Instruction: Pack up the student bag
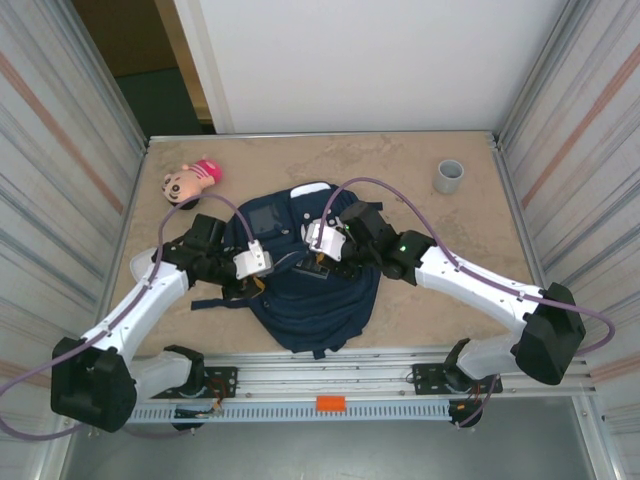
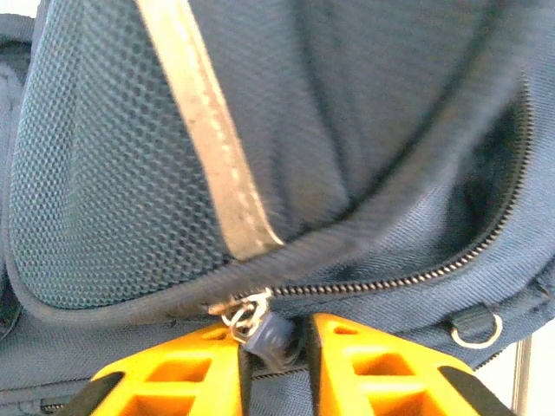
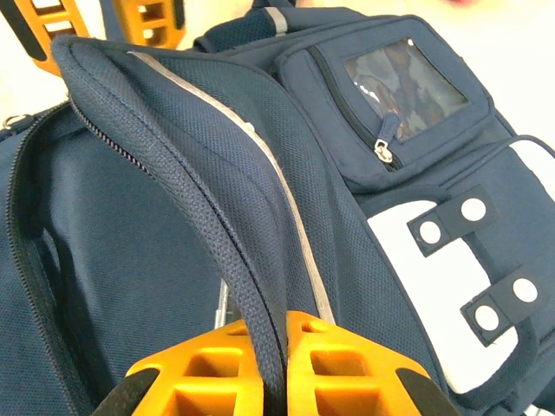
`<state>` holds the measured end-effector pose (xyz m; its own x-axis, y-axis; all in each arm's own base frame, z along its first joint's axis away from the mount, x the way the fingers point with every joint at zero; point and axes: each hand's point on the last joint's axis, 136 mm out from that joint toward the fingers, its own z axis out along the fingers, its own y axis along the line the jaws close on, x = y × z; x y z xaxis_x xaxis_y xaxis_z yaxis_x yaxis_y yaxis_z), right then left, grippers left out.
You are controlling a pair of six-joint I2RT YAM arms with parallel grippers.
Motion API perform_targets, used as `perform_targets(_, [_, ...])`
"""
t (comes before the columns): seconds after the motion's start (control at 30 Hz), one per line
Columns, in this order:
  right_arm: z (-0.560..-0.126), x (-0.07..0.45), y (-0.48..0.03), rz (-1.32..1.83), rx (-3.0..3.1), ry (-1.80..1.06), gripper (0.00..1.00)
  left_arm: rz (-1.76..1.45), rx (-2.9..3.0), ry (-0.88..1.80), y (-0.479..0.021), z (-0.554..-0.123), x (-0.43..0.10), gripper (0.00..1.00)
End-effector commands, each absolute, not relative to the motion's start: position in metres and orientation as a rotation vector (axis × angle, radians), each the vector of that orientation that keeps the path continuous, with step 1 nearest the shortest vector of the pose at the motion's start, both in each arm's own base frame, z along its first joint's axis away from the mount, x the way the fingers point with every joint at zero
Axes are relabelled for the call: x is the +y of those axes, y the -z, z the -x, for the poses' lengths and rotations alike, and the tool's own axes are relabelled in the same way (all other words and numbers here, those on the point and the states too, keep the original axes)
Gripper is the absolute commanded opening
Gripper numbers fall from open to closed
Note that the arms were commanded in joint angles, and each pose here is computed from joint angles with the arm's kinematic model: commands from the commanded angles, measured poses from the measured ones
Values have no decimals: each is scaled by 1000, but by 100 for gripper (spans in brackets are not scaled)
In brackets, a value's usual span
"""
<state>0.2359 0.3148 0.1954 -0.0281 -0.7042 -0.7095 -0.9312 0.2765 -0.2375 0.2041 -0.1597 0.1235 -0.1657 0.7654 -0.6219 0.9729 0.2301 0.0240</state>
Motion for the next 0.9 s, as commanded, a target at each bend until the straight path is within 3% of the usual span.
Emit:
perform_targets(0.0, [-245, 314, -215, 1388, 1773, -385, 2, -1588, 1953, 605, -137, -193, -166, 18])
perform_targets(0.27, [-256, 310, -214, 1325, 1812, -349, 0, -1514, 1947, 675, -150, -188, -173, 6])
perform_targets(0.47, [-253, 312, -206, 1304, 1843, -383, 1, -1421, 1925, 847, -172, -174, -185, 4])
perform_targets(0.57, [-247, 306, -208, 1235, 1887, -427, 24, -1319, 1987, 831, -173, -183, -184, 0])
perform_targets(0.63, [-237, 301, -219, 1115, 1942, -527, 54, -1235, 2026, 829, -175, -189, -184, 0])
perform_targets(0.7, [-228, 296, -235, 939, 2019, -661, 62, -1215, 2025, 835, -177, -189, -184, 0])
perform_targets(0.87, [-211, 274, -249, 251, 2208, -1027, 64, -1205, 2018, 787, -178, -189, -182, 0])
